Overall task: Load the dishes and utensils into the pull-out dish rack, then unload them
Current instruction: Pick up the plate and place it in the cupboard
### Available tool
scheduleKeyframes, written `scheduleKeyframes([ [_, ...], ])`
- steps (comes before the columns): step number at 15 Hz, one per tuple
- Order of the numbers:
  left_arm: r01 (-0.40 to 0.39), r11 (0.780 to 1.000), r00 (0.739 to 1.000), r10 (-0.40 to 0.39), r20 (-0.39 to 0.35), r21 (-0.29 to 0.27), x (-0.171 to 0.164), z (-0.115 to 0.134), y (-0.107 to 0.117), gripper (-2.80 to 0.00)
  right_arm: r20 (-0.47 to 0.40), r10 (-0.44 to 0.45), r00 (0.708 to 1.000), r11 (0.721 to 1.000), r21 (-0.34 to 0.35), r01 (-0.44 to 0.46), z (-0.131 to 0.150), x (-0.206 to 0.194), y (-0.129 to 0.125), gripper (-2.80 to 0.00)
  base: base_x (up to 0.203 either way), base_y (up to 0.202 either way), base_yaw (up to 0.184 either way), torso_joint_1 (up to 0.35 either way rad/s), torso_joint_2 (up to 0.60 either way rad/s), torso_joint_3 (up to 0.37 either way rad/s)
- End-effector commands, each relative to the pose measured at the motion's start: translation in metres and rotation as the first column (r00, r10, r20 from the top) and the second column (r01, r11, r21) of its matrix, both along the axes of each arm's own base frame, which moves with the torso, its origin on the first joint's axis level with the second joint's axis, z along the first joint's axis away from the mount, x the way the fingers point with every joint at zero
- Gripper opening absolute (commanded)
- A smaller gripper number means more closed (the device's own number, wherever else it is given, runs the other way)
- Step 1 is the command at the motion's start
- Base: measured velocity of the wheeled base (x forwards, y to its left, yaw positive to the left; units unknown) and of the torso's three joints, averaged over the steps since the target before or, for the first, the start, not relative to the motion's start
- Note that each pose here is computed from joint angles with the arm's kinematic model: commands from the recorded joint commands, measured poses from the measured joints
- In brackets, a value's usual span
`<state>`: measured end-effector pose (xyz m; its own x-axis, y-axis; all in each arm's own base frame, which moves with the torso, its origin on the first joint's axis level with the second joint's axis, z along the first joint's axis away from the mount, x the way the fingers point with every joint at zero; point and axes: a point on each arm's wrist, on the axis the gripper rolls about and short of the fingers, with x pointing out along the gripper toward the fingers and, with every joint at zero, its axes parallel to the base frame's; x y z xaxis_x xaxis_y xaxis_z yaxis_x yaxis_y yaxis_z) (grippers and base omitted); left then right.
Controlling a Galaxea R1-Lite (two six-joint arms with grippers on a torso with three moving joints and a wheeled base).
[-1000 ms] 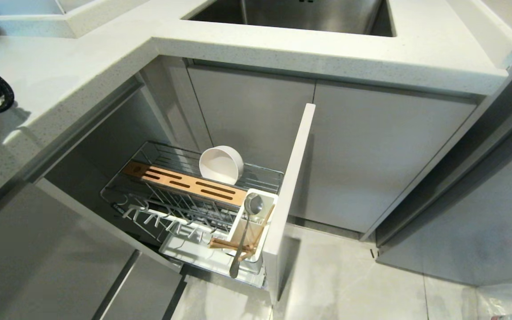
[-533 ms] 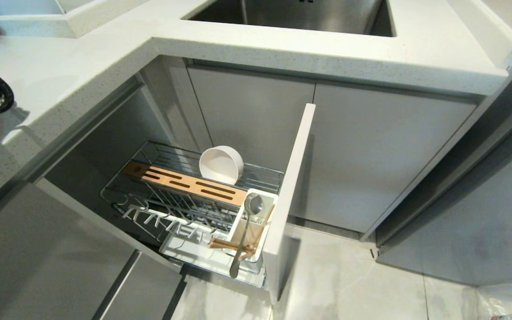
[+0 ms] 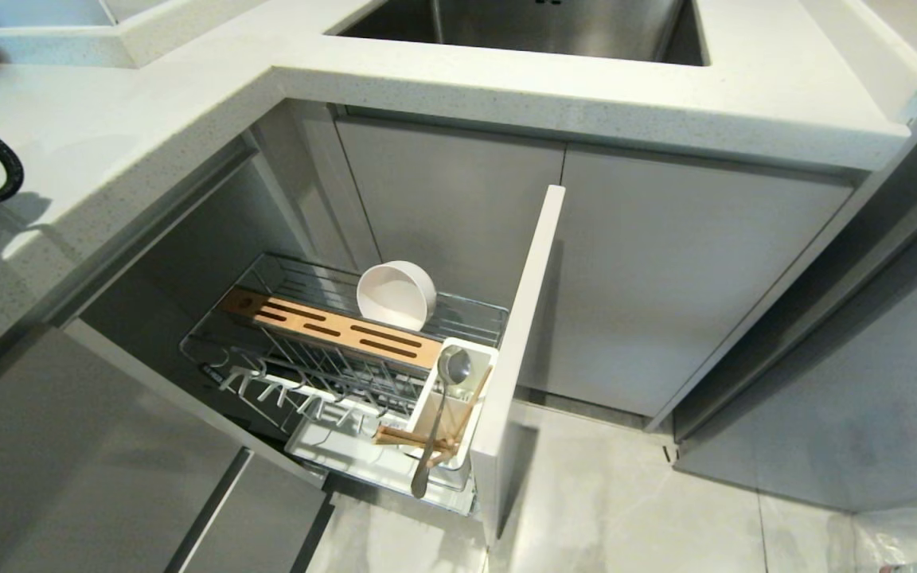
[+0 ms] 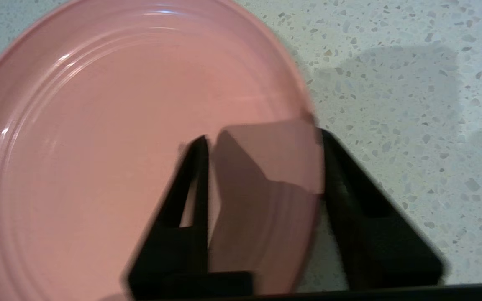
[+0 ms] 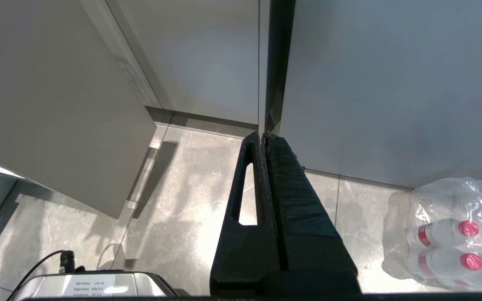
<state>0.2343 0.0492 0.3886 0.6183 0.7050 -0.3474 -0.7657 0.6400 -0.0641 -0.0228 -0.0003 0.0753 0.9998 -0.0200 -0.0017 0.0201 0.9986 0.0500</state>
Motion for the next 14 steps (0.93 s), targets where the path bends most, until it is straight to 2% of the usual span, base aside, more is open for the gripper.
scheduleKeyframes([
  [1, -0.005, 1.000, 1.000, 0.005, 0.000, 0.000, -0.002, 0.000, 0.000, -2.80, -0.001, 0.000, 1.000, 1.000, 0.001, 0.000, 0.000, 0.000, 0.000, -2.80, 0.000, 0.000, 0.000, 0.000, 0.00, 0.000],
  [8, 0.002, 1.000, 1.000, -0.002, 0.007, 0.003, -0.012, 0.005, -0.003, -2.80, -0.001, 0.000, 1.000, 1.000, 0.001, 0.000, 0.000, 0.000, 0.000, -2.80, 0.000, 0.000, 0.000, 0.000, 0.00, 0.000],
  [9, 0.017, 1.000, 1.000, -0.017, -0.016, 0.000, -0.020, 0.005, -0.007, -2.80, -0.001, 0.000, 1.000, 1.000, 0.001, 0.000, 0.000, 0.000, 0.000, -2.80, 0.000, 0.000, 0.000, 0.000, 0.00, 0.000],
  [11, 0.064, 0.998, 0.992, -0.065, -0.110, -0.016, -0.034, 0.000, -0.018, -2.80, -0.001, 0.000, 1.000, 1.000, 0.001, 0.000, 0.000, 0.000, 0.000, -2.80, 0.000, 0.000, 0.000, 0.000, 0.00, 0.000],
  [13, 0.097, 0.995, 0.993, -0.099, -0.067, -0.030, -0.044, 0.005, -0.029, -2.80, -0.001, 0.000, 1.000, 1.000, 0.001, 0.000, 0.000, 0.000, 0.000, -2.80, 0.000, 0.000, 0.000, 0.000, 0.00, 0.000],
  [14, 0.113, 0.993, 0.993, -0.112, 0.019, -0.023, -0.050, 0.015, -0.032, -2.80, -0.001, 0.000, 1.000, 1.000, 0.001, 0.000, 0.000, 0.000, 0.000, -2.80, 0.000, 0.000, 0.000, 0.000, 0.00, 0.000],
])
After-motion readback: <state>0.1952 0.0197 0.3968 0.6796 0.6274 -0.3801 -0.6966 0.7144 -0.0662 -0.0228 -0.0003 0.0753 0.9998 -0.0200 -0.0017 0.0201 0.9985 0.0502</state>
